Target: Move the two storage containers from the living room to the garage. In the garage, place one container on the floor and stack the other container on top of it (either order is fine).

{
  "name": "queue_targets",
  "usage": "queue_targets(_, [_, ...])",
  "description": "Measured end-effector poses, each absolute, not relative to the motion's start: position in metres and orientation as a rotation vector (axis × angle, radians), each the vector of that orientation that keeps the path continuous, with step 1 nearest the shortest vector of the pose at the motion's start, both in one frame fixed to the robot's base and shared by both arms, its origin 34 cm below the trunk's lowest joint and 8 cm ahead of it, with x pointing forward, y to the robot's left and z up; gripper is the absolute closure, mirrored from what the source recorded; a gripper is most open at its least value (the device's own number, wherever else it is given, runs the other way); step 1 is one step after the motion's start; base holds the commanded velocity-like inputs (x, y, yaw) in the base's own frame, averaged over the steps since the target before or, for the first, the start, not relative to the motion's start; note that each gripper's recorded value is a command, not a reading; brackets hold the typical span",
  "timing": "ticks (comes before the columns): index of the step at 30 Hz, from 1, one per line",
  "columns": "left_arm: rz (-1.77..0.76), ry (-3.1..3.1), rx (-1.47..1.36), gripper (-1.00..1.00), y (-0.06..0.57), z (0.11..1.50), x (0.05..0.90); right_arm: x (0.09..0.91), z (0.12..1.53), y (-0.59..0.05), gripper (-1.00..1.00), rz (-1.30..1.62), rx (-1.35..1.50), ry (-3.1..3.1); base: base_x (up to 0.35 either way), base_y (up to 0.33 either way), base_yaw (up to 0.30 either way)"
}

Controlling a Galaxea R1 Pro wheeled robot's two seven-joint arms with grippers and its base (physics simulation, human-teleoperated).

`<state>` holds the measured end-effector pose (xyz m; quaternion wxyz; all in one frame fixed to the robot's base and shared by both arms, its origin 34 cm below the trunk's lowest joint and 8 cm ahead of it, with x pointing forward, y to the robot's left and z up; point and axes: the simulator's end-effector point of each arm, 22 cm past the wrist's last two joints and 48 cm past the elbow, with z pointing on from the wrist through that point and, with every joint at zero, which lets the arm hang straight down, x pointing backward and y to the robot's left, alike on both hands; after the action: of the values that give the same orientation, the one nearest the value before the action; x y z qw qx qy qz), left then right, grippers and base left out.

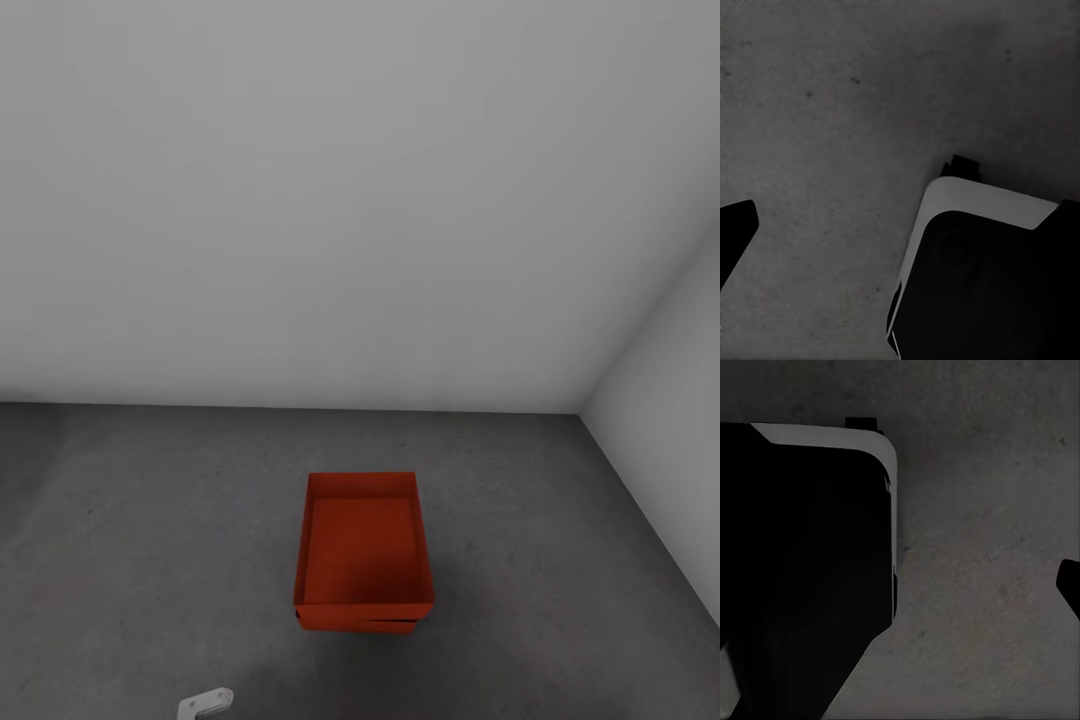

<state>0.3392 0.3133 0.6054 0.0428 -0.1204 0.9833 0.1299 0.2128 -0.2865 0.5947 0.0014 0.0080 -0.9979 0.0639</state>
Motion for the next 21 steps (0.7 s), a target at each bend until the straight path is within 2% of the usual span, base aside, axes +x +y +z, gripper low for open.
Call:
queue_targets(5, [0.399, 3.009, -0.370, -1.00, 0.3142, 0.6053, 0.3391, 0.2108, 0.5944, -0.2839, -1.00, 0.183, 0.027, -3.131, -0.093, 0.000, 0.000])
queue_targets(21, [0.399, 3.022, -0.372, -1.00, 0.3124, 0.6041, 0.3308, 0.2098, 0.5942, -0.2808, -1.00, 0.175, 0.024, -3.127, -0.332, 0.000, 0.000])
